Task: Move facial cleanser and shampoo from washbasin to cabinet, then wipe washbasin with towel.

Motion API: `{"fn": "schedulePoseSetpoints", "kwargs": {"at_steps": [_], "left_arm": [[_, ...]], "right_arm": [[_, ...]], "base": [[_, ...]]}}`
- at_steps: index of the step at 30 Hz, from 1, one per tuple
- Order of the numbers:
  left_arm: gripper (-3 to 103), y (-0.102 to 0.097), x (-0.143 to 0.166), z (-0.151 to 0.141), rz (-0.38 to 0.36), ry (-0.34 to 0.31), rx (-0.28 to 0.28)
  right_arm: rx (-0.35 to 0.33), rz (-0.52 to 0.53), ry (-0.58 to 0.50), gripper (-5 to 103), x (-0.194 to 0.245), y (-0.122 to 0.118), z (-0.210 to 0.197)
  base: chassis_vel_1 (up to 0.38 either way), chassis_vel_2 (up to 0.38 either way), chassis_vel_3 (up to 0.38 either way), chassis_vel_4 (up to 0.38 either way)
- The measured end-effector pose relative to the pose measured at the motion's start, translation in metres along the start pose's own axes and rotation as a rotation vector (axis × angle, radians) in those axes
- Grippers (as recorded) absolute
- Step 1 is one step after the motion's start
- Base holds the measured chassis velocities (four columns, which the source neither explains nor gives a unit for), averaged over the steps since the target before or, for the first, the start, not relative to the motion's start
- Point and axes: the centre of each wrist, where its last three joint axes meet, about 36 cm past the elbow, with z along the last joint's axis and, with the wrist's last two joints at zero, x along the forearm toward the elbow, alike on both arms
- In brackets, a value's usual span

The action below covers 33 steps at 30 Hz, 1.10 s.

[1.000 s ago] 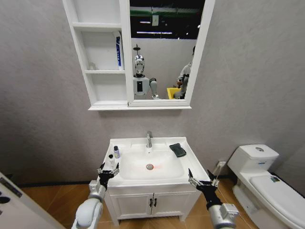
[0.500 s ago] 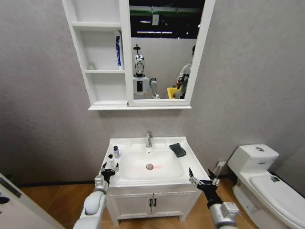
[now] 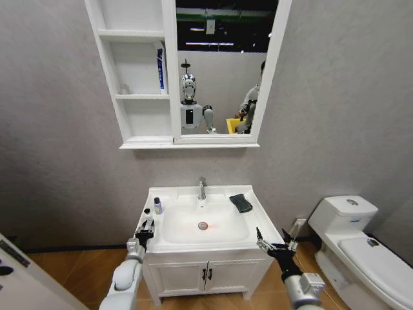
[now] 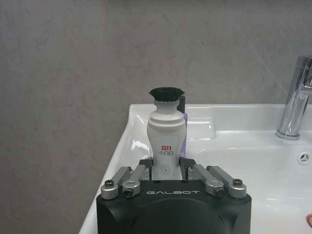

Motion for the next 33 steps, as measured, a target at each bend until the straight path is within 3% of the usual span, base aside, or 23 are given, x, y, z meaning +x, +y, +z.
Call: {"fn": "schedulePoseSetpoints", "kwargs": {"at_steps": [7, 13, 15, 16, 17, 18, 19, 23, 24, 25, 26, 29, 33], "left_arm": [[27, 0.001, 0.008, -0.013, 0.016, -0.013, -0.003], [27, 0.016, 0.027, -0.065, 0.053, -0.084, -0.01], [27, 0.038, 0.041, -0.126, 0.092, -0.148, -0.05], [27, 0.038, 0.041, -0.126, 0.092, -0.148, -0.05], [27, 0.048, 0.046, -0.156, 0.11, -0.163, -0.06], [27, 0.055, 0.05, -0.179, 0.131, -0.154, -0.057], [27, 0.055, 0.05, -0.179, 0.131, -0.154, -0.057], [26, 0.089, 0.064, -0.268, 0.208, -0.05, -0.082], [26, 0.089, 0.064, -0.268, 0.208, -0.05, -0.082], [26, 0.096, 0.066, -0.295, 0.232, -0.031, -0.095], [26, 0.096, 0.066, -0.295, 0.232, -0.031, -0.095], [26, 0.101, 0.063, -0.351, 0.262, -0.043, -0.096], [26, 0.102, 0.054, -0.385, 0.263, -0.057, -0.096]], "right_arm": [[-0.005, 0.0, 0.001, 100, -0.001, -0.001, 0.001], [-0.009, -0.007, 0.003, 100, -0.006, 0.0, 0.003], [-0.003, -0.033, 0.025, 100, -0.009, 0.0, 0.006], [-0.003, -0.033, 0.025, 100, -0.009, 0.0, 0.006], [0.003, -0.046, 0.031, 100, -0.012, 0.001, 0.007], [0.007, -0.059, 0.032, 100, -0.014, 0.001, 0.007], [0.007, -0.059, 0.032, 100, -0.014, 0.001, 0.007], [0.013, -0.107, 0.02, 100, -0.024, 0.005, 0.006], [0.013, -0.107, 0.02, 100, -0.024, 0.005, 0.006], [0.014, -0.111, 0.019, 100, -0.024, 0.006, 0.006], [0.014, -0.111, 0.019, 100, -0.024, 0.006, 0.006], [0.018, -0.115, 0.022, 100, -0.021, 0.003, 0.01], [0.021, -0.117, 0.025, 100, -0.02, 0.002, 0.013]], "base": [[0.0, 0.0, 0.0, 0.0], [0.0, 0.0, 0.0, 0.0], [0.0, 0.0, 0.0, 0.0], [0.0, 0.0, 0.0, 0.0], [0.0, 0.0, 0.0, 0.0], [0.0, 0.0, 0.0, 0.0], [0.0, 0.0, 0.0, 0.0], [0.0, 0.0, 0.0, 0.0], [0.0, 0.0, 0.0, 0.0], [0.0, 0.0, 0.0, 0.0], [0.0, 0.0, 0.0, 0.0], [0.0, 0.0, 0.0, 0.0], [0.0, 0.0, 0.0, 0.0]]}}
